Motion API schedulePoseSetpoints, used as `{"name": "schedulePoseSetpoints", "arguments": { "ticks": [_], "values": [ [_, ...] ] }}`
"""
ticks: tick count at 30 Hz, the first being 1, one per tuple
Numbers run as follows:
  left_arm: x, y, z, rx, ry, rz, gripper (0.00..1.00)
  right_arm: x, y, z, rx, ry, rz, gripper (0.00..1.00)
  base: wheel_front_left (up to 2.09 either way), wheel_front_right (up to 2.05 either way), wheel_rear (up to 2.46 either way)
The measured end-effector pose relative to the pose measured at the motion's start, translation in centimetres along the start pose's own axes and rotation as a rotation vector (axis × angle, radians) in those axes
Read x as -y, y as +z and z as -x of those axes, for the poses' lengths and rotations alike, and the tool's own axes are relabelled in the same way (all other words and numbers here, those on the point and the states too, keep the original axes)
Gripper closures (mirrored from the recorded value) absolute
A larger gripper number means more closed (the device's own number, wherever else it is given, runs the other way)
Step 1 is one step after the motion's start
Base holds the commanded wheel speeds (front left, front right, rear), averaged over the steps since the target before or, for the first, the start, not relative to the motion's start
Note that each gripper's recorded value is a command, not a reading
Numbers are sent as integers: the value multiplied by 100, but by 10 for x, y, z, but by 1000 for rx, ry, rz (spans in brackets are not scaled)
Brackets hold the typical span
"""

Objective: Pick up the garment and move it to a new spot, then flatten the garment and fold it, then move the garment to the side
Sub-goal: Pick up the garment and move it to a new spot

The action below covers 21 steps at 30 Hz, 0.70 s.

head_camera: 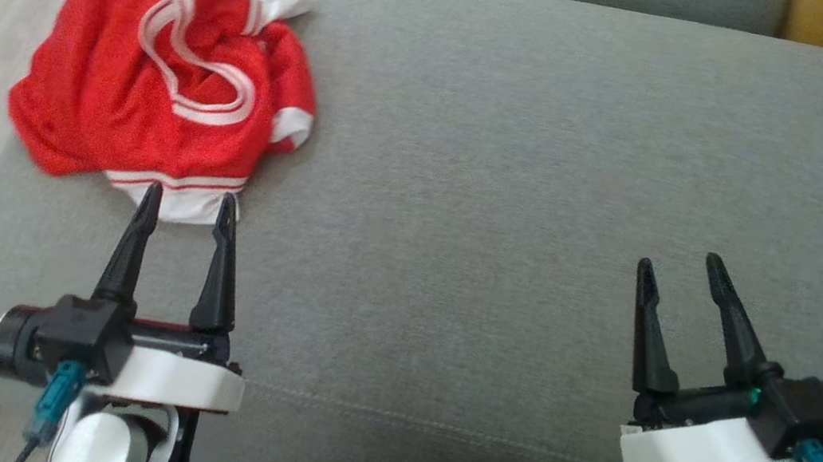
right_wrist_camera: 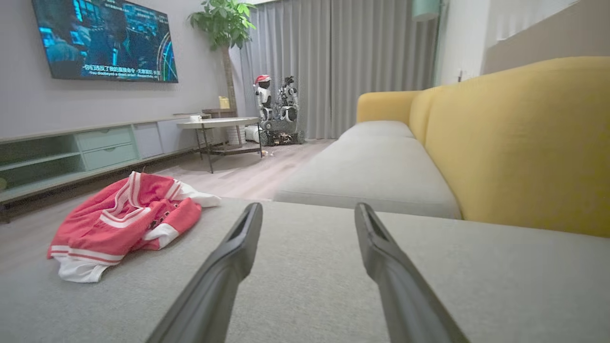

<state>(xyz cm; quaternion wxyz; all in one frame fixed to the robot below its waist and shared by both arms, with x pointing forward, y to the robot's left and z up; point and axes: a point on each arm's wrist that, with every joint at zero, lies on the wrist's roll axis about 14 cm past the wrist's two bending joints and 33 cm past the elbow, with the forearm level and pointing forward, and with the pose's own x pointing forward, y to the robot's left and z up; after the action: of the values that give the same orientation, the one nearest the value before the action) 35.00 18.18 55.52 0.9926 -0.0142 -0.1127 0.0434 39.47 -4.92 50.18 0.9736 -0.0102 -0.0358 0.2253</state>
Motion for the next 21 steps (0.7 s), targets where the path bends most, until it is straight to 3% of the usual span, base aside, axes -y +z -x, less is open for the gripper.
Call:
{"name": "schedulePoseSetpoints", "arguments": {
  "ticks": [21],
  "values": [
    [-72,23,38,31,253,-64,0,-71,-10,-40,-6,234,-2,0,0,0,0]
  ]
}}
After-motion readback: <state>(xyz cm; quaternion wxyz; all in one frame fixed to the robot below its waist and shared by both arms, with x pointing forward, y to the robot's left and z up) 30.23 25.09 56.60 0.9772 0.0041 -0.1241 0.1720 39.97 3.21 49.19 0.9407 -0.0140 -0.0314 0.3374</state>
